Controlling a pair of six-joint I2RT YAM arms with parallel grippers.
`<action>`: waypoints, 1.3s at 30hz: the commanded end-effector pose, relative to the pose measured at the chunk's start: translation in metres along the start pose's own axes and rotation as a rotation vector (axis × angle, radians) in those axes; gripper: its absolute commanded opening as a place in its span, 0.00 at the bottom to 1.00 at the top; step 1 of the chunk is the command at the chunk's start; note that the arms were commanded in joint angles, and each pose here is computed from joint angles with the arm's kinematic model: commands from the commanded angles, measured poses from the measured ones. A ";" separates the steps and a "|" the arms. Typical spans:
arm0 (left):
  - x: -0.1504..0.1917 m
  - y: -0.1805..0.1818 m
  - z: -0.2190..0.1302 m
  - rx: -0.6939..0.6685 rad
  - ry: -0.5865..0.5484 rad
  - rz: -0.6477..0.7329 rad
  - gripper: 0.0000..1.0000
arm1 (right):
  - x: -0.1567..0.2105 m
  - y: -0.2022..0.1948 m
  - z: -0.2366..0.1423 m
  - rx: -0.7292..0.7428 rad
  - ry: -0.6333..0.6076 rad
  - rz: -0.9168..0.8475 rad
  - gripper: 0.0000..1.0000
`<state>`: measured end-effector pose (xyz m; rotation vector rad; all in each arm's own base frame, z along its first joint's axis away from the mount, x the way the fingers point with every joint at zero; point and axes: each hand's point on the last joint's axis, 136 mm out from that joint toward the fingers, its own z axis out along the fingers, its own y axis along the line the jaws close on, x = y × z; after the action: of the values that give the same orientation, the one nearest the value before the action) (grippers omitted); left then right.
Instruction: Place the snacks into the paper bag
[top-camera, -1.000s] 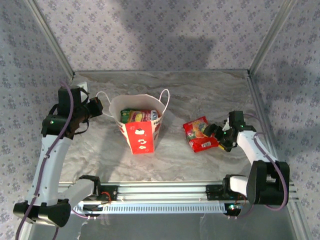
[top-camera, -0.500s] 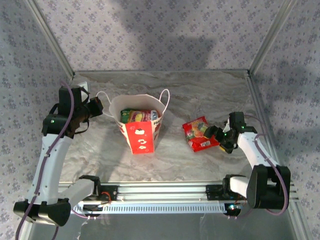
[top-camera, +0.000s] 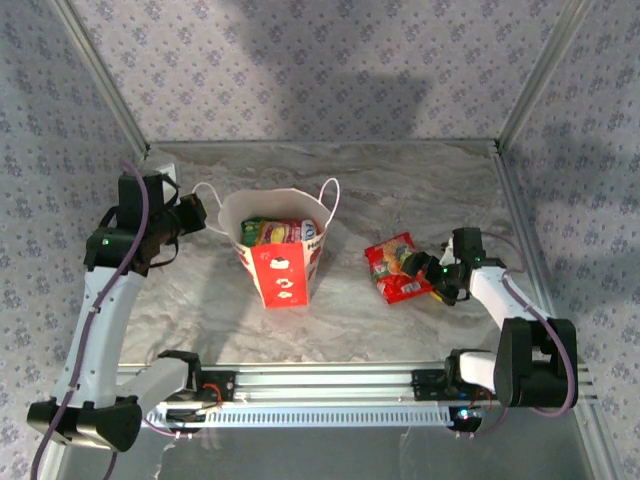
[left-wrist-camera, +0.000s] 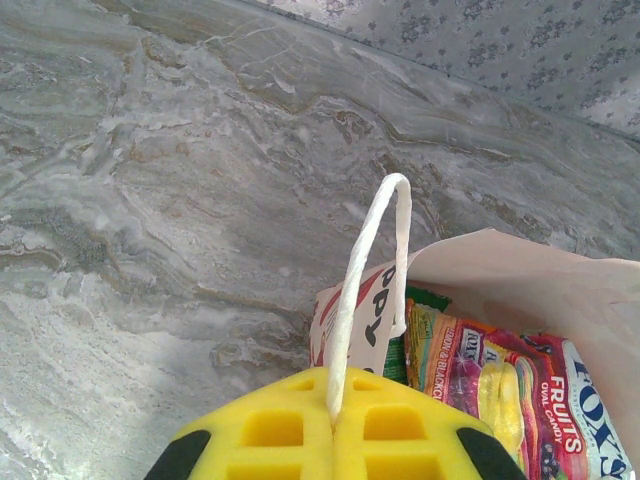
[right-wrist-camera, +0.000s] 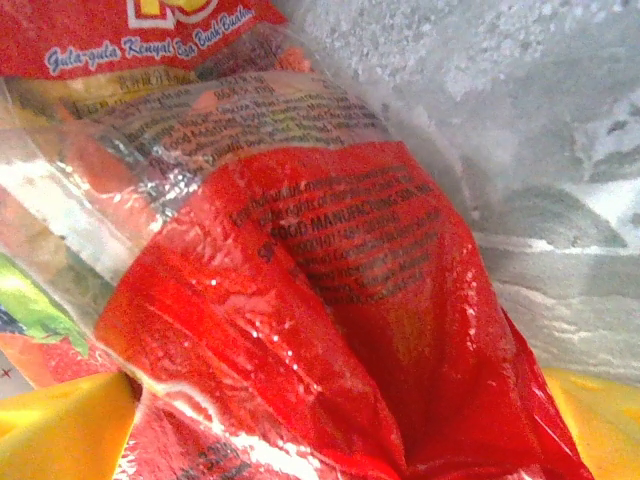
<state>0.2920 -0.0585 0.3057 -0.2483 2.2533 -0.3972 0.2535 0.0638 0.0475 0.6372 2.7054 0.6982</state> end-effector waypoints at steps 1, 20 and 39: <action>-0.007 -0.003 -0.003 0.006 -0.020 0.008 0.02 | -0.003 0.007 0.006 -0.039 -0.017 0.032 1.00; -0.006 -0.003 -0.008 0.004 -0.025 0.017 0.01 | -0.015 -0.008 -0.005 0.095 -0.142 0.079 0.37; -0.004 0.000 -0.011 -0.004 -0.031 0.026 0.02 | -0.024 0.012 -0.020 0.102 -0.115 -0.033 0.00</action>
<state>0.2906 -0.0571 0.3068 -0.2508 2.2491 -0.3894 0.2706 0.0586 0.0635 0.6944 2.6383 0.5651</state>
